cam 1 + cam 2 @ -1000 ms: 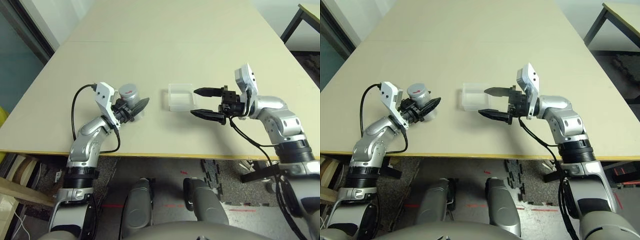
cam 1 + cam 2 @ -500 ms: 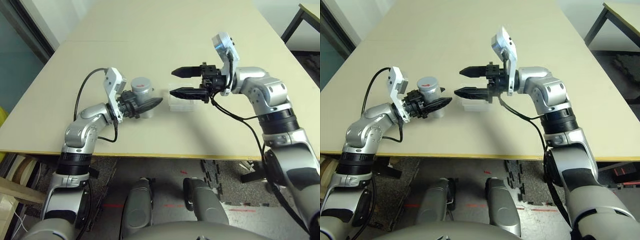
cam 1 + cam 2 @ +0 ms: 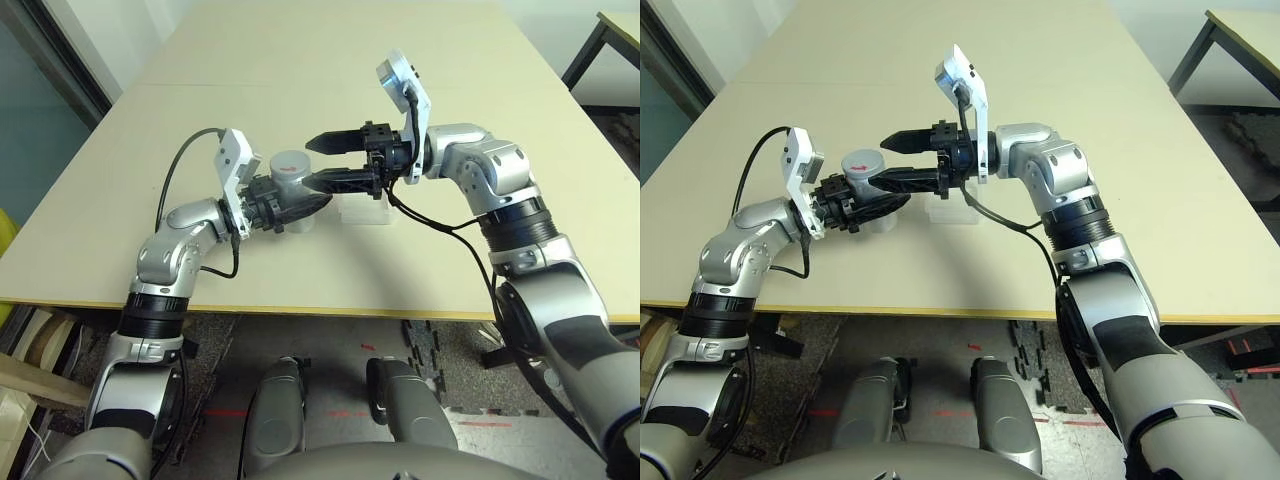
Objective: Pour the medicine from the bottle into the box.
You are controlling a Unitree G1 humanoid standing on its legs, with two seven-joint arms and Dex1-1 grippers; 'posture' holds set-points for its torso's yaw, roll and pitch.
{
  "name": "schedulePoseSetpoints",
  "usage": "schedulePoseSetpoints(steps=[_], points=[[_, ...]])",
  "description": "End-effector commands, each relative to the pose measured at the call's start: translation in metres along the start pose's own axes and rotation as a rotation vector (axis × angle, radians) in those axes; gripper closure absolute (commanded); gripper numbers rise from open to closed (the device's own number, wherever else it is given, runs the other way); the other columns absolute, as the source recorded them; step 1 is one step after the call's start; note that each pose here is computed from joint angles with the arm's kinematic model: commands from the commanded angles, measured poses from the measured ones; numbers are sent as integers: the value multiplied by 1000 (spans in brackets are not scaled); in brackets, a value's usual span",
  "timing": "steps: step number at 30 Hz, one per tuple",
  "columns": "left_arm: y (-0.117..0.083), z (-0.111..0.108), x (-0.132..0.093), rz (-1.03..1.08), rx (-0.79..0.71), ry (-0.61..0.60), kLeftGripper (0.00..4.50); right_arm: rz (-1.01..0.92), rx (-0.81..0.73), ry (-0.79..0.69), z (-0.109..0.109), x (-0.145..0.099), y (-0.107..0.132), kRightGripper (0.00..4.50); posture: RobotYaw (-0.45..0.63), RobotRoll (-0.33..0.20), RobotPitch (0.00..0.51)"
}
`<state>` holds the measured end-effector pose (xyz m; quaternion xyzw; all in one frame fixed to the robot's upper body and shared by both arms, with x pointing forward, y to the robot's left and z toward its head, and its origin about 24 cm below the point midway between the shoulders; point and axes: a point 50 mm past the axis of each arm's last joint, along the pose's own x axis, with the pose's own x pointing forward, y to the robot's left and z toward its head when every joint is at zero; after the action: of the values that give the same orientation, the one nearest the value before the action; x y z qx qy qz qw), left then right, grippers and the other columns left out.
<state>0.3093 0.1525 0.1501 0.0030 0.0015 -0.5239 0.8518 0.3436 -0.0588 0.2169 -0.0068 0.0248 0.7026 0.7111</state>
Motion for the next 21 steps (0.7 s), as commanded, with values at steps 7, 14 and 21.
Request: schedulePoseSetpoints(steps=[7, 14, 21], points=[[1, 1, 6, -10, 24, 3, 1902, -39, -20, -3, 1, 7, -8, 0, -60, 0, 90], [1, 2, 7, -3, 28, -2, 1902, -36, -19, 2, -2, 10, -9, 0, -60, 0, 93], [2, 3, 9, 0, 31, -5, 1902, -37, -22, -3, -4, 12, -9, 602, -59, 0, 96]])
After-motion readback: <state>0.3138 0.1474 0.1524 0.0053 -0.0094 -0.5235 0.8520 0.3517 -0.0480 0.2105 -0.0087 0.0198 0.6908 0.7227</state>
